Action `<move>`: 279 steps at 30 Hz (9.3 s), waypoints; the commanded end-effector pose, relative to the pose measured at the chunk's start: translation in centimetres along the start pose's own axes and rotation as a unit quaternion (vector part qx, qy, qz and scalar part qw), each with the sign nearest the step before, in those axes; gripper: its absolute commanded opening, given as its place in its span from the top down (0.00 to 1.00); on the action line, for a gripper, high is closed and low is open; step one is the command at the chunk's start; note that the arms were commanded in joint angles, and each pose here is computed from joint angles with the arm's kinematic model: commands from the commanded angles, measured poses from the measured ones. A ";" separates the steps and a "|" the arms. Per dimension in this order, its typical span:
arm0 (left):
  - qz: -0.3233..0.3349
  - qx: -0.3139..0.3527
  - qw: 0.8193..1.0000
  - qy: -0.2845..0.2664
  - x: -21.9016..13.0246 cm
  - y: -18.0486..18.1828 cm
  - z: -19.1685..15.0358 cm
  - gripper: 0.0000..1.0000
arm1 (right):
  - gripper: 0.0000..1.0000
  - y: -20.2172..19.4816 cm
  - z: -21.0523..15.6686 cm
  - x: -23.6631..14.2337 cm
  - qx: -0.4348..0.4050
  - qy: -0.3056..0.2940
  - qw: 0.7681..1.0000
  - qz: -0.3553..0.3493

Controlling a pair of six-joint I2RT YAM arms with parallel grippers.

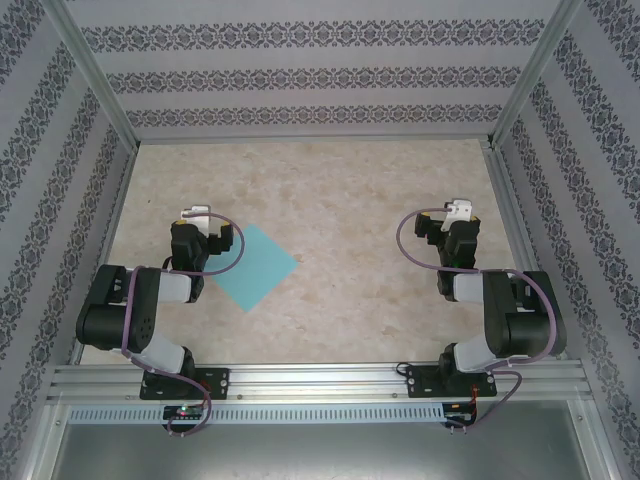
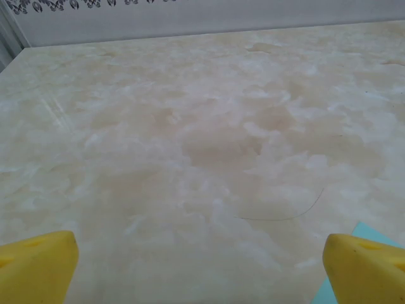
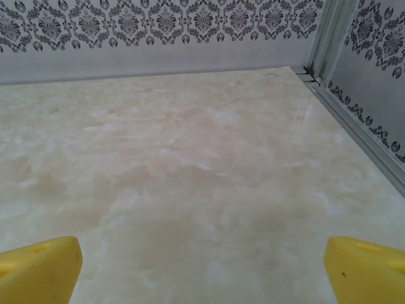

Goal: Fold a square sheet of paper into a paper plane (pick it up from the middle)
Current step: Move the square sheet of paper to the center of the table, then fold the square sheet of paper in half at the center of the table, then hold the square sheet of paper at the center of the table.

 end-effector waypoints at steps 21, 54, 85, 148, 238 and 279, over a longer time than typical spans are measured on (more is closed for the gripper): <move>-0.005 0.011 0.999 -0.032 0.4 -0.5 1.5 0.00 | 0.02 0.3 1.3 0.5 0.002 -0.024 1.000 0.008; 0.026 -0.217 0.964 0.153 -7.9 -0.9 12.7 0.00 | 0.02 20.7 7.6 -6.2 -0.034 0.216 0.959 0.181; 0.109 -0.193 0.968 0.122 -9.2 1.1 12.4 0.00 | 0.02 39.2 -4.0 -6.0 -0.330 0.352 0.846 0.229; 0.059 -0.207 0.964 0.158 -8.7 -0.1 11.1 0.00 | 0.12 22.3 -3.2 -8.0 -0.002 0.436 0.893 0.114; -0.161 -0.206 0.918 0.298 -6.1 -11.2 2.5 0.10 | 0.54 26.8 -2.8 -7.2 0.096 0.405 0.844 0.339; -0.248 -0.219 0.878 0.345 -4.6 -17.8 -0.2 0.31 | 0.35 24.6 -8.0 -5.0 -0.008 0.467 0.870 0.160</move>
Point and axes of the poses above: each hand's point on the last joint's axis, 136 mm out from that joint toward the fingers, its own x axis out along the fingers, its own y axis along the line the jaws close on, z = x × y, the point moved 7 cm from there along -x, back along the fingers, and after that the axes turned 4 degrees about -x, right-handed, at the moved point
